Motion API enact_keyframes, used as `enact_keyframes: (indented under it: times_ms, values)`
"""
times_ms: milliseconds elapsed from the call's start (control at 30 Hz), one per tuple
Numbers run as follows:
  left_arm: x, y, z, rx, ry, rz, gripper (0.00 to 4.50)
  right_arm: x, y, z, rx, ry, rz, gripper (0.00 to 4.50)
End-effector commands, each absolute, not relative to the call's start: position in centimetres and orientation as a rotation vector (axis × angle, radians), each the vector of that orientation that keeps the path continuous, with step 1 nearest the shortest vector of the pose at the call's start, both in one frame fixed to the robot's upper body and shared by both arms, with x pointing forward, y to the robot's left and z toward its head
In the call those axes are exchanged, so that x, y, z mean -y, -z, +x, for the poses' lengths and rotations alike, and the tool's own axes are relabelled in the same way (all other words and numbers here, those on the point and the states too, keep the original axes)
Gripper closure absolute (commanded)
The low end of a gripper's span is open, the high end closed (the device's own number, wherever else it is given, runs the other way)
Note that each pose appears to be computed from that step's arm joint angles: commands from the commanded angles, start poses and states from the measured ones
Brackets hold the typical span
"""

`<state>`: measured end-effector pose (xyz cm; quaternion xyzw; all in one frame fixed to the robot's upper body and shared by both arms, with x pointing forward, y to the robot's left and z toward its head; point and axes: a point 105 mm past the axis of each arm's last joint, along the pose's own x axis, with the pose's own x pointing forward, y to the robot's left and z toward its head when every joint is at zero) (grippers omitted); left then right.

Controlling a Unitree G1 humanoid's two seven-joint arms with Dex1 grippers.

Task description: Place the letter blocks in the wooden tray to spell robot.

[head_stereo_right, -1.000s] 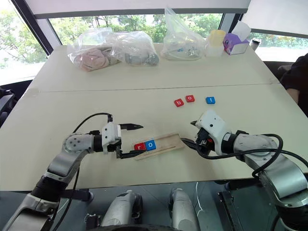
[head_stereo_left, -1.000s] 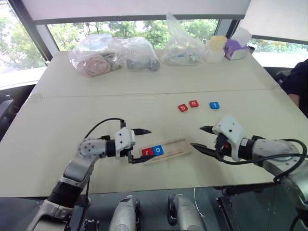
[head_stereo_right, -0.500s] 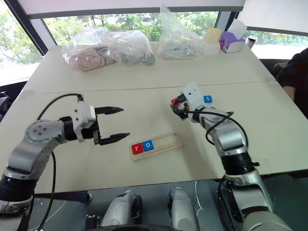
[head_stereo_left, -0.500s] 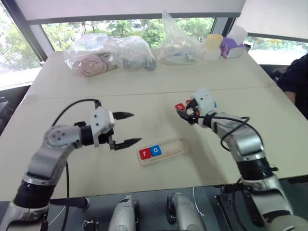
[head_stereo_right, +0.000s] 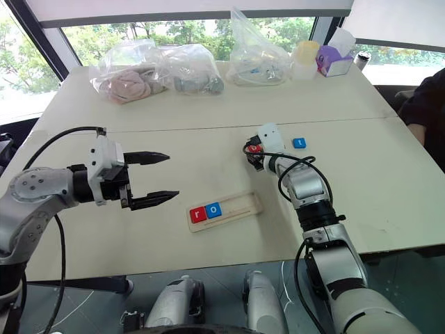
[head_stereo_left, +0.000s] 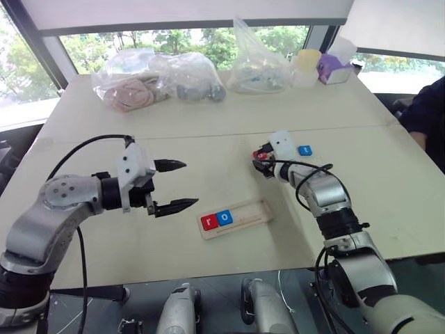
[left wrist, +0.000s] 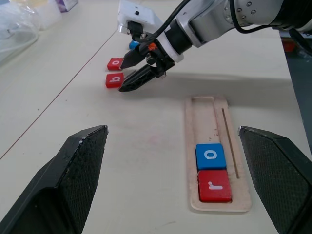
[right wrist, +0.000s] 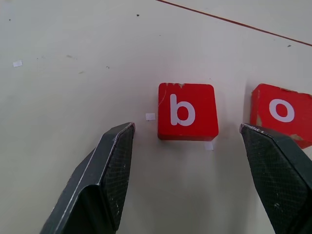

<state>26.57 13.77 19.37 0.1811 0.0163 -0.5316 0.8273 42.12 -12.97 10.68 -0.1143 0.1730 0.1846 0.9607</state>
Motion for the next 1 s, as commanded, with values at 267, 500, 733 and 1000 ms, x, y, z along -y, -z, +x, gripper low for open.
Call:
enact_keyframes:
  times_ms: [267, 500, 733, 1000]
  values:
    - [-13.8, -20.2, 26.8, 0.014, 1.101, 0.424, 0.06, 11.7, -12.0, 43.7, -0.328, -0.371, -0.186, 1.00]
    - [-13.7, -20.1, 27.0, 0.019, 1.090, 0.425, 0.00, 12.5, -11.7, 43.8, -0.351, -0.336, -0.186, 3.31]
    - [-12.7, -19.4, 27.1, 0.015, 1.117, 0.401, 0.00, 14.9, -16.0, 39.2, -0.263, -0.325, -0.192, 3.31]
    - [-12.1, -18.1, 27.1, -0.001, 1.145, 0.372, 0.00, 17.3, -14.7, 29.2, -0.362, -0.244, -0.177, 3.31]
